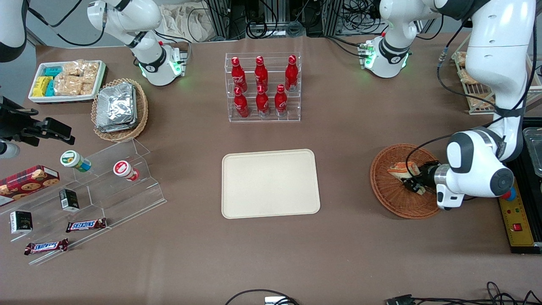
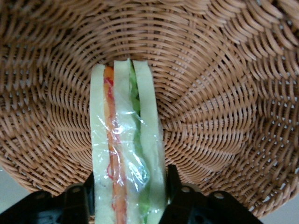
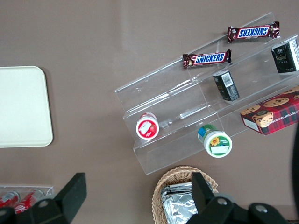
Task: Place sandwich from basket to tray
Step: 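Close the left gripper on the sandwich and lift it from the basket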
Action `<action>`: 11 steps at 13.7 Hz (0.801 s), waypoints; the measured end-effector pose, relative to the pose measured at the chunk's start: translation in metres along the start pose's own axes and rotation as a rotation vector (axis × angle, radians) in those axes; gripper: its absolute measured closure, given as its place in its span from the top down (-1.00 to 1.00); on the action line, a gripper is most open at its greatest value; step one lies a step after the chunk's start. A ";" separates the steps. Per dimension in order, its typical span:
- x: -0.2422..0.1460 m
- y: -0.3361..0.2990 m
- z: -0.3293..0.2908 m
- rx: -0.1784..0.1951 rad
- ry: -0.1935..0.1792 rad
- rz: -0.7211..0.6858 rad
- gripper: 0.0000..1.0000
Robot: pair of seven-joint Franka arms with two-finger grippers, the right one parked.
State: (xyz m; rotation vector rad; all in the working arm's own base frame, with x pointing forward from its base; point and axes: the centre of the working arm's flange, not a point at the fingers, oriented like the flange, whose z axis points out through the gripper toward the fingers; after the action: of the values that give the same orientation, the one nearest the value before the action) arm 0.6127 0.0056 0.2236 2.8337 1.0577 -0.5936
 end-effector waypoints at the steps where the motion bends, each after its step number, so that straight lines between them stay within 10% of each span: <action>1: -0.001 0.001 0.000 0.000 0.001 0.002 -0.14; 4: -0.005 0.003 -0.019 -0.016 0.023 0.011 -0.59; 11: -0.081 0.037 -0.117 0.008 0.069 0.412 -0.67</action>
State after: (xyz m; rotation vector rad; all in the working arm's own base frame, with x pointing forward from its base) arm 0.6195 -0.0509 0.3589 2.9665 0.4494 -0.4618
